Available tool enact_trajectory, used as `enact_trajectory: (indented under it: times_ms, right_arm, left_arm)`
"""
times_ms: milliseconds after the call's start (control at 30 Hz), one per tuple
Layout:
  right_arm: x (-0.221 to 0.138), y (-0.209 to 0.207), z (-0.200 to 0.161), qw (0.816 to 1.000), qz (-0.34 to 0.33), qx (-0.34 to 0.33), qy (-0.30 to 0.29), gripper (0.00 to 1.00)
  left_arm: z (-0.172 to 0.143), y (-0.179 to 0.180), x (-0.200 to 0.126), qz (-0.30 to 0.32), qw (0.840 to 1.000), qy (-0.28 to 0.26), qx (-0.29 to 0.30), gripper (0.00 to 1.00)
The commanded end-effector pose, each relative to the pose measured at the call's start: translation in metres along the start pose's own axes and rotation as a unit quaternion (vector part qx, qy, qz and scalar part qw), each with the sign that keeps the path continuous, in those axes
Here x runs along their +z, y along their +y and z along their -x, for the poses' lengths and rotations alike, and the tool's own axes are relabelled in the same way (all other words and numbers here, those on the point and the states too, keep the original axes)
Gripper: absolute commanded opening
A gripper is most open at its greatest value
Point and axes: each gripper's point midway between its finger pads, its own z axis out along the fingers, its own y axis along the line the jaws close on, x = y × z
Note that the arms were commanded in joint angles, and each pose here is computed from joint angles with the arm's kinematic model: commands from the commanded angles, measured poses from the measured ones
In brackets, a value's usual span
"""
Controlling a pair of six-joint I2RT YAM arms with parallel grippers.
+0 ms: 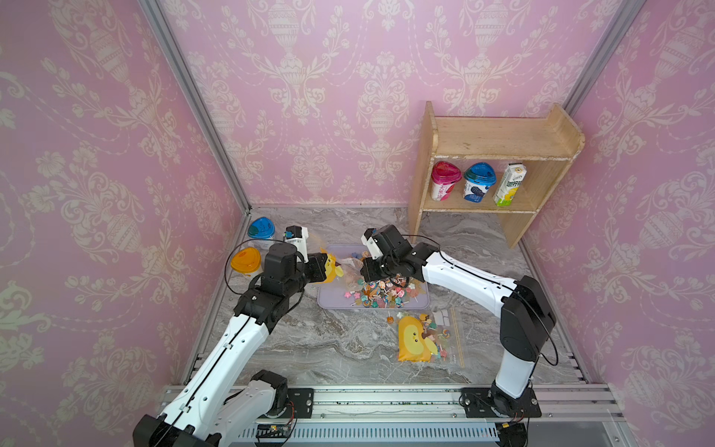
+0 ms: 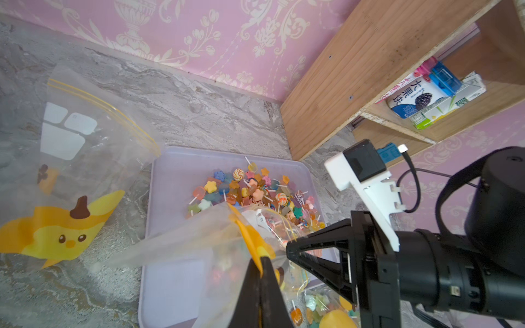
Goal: Pour candies out of the ziploc bag
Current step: 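Pour the candies out of the ziploc bag onto the tray.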
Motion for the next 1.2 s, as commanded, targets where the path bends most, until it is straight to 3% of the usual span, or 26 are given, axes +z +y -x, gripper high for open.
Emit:
enact_trajectory:
  times_ms: [0,233,567,667,833,933,1167]
  right_arm:
    - [-0.003,-0.013,-0.010,1.000,-0.026,0.008,0.008,0.00]
    - [0.020,-0.028,-0.024,0.999,-0.027,0.029,0.028,0.01]
    - [0.011,-0.026,-0.017,0.999,-0.029,0.022,0.016,0.05]
    - [0.008,-0.029,-0.019,0.999,-0.036,0.022,0.015,0.10]
    - [-0.011,-0.030,-0.012,0.999,-0.049,0.022,-0.005,0.34]
    - [-0.026,-0.029,-0.005,0.998,-0.057,0.021,-0.023,0.42]
    - [-0.047,-0.032,-0.007,0.997,-0.066,0.014,-0.037,0.44]
  left_arm:
    - [0.022,-0.020,-0.009,-0.032,0.999,-0.019,0.011,0.00]
    - [0.025,-0.024,-0.011,-0.040,0.999,-0.020,0.004,0.00]
    - [0.033,-0.025,-0.014,-0.031,0.999,-0.028,0.016,0.00]
    - [0.031,-0.023,-0.012,-0.031,0.999,-0.028,0.012,0.00]
    - [0.037,-0.024,-0.015,-0.024,0.999,-0.034,0.022,0.00]
    - [0.044,-0.025,-0.016,-0.020,0.999,-0.040,0.028,0.00]
    - [0.048,-0.027,-0.011,-0.022,0.999,-0.041,0.028,0.00]
